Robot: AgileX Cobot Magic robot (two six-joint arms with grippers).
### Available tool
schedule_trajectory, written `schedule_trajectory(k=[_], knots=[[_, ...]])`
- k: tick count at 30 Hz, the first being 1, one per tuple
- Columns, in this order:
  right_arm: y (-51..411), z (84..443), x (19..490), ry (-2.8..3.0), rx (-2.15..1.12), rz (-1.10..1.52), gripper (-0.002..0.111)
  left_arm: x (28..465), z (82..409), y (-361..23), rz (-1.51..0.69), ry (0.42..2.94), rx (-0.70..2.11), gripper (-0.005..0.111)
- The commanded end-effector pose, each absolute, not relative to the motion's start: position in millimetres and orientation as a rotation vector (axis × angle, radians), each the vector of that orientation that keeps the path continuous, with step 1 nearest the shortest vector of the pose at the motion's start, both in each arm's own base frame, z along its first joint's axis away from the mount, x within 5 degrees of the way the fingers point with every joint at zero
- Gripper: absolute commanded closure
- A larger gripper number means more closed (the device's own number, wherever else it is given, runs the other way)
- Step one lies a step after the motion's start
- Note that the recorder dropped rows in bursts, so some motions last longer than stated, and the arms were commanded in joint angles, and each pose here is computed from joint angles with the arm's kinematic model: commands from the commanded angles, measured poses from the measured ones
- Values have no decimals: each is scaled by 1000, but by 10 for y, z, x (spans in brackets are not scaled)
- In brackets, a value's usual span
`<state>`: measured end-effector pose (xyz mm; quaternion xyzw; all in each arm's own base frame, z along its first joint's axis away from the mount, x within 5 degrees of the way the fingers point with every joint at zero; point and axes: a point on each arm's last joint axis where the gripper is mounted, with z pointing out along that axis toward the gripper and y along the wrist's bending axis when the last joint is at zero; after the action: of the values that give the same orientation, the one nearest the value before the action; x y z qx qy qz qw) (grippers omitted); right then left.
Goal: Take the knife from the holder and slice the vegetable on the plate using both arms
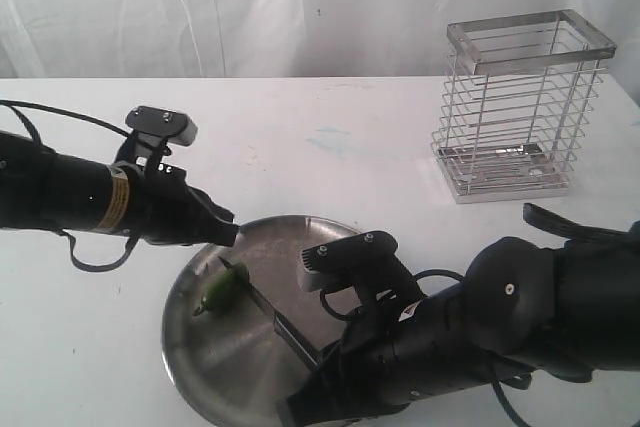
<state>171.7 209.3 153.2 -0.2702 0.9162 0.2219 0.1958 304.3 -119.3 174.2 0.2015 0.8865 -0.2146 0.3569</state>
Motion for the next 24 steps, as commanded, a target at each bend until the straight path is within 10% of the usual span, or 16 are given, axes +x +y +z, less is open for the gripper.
schedule_trajectory(k=[1,24], knots=[[2093,1535,1720,2555,-753,612,108,3056,1636,-1190,-588,2319,548,107],[2093,1536,1722,2554,-752,611,108,3107,1442,-1171,-525,2373,590,107]])
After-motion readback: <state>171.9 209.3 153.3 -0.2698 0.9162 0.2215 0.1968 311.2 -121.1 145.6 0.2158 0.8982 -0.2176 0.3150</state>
